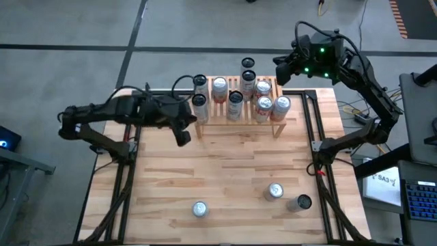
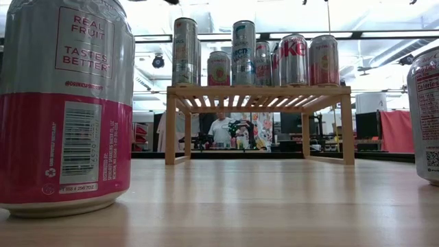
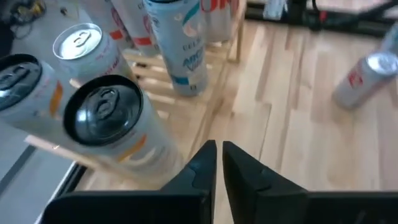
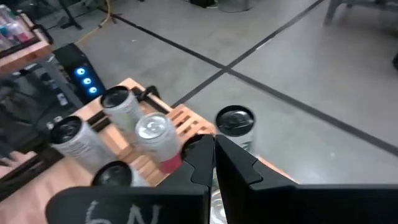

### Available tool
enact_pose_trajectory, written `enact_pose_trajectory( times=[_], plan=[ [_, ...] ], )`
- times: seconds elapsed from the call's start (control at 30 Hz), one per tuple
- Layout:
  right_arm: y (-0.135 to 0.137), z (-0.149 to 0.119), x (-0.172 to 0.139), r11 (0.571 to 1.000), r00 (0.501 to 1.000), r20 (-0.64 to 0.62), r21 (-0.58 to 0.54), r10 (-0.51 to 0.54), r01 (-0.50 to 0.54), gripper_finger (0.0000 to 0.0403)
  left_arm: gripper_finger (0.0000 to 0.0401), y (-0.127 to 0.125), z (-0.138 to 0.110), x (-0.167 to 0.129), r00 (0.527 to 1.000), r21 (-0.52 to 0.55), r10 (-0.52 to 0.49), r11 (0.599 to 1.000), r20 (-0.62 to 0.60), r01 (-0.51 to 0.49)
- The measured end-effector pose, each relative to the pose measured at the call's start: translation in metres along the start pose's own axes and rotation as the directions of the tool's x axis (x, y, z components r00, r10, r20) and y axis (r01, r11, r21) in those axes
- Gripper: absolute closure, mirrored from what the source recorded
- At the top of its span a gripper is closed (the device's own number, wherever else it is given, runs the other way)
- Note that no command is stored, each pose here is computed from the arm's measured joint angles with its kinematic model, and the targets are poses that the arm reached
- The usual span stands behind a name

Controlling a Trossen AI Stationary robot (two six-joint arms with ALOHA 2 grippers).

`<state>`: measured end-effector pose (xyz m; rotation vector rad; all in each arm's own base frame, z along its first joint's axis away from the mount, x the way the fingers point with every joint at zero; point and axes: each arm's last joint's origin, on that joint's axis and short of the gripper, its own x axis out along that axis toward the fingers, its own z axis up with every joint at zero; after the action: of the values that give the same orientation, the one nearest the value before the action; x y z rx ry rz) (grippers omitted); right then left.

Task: Place canned beverage on shelf
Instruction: Put the white and yellow soda can on the shelf aligned with the other white and yellow soda can

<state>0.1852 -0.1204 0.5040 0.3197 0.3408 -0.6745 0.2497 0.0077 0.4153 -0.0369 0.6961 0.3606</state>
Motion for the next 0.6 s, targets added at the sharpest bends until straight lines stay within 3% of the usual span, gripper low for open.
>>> enact_pose_trajectory(
  times=[0.27,0.43,0.6],
  plan=[
    [0.017,-0.004,0.002,0.998,0.998,-0.022,0.03,0.06,-0.059,0.0394,0.0399,-0.003,-0.042,0.036,0.994,-0.044,0.067,0.997,0.089,-0.063],
    [0.024,-0.006,0.003,0.996,0.996,-0.032,0.039,0.086,-0.085,0.0394,0.04,-0.001,-0.053,0.048,0.983,-0.053,0.147,0.988,0.113,-0.142],
    [0.025,-0.007,0.003,0.996,0.997,-0.028,0.055,0.072,-0.071,0.0394,0.0401,0.001,-0.053,0.056,0.976,-0.077,0.165,0.985,0.142,-0.155]
  ],
)
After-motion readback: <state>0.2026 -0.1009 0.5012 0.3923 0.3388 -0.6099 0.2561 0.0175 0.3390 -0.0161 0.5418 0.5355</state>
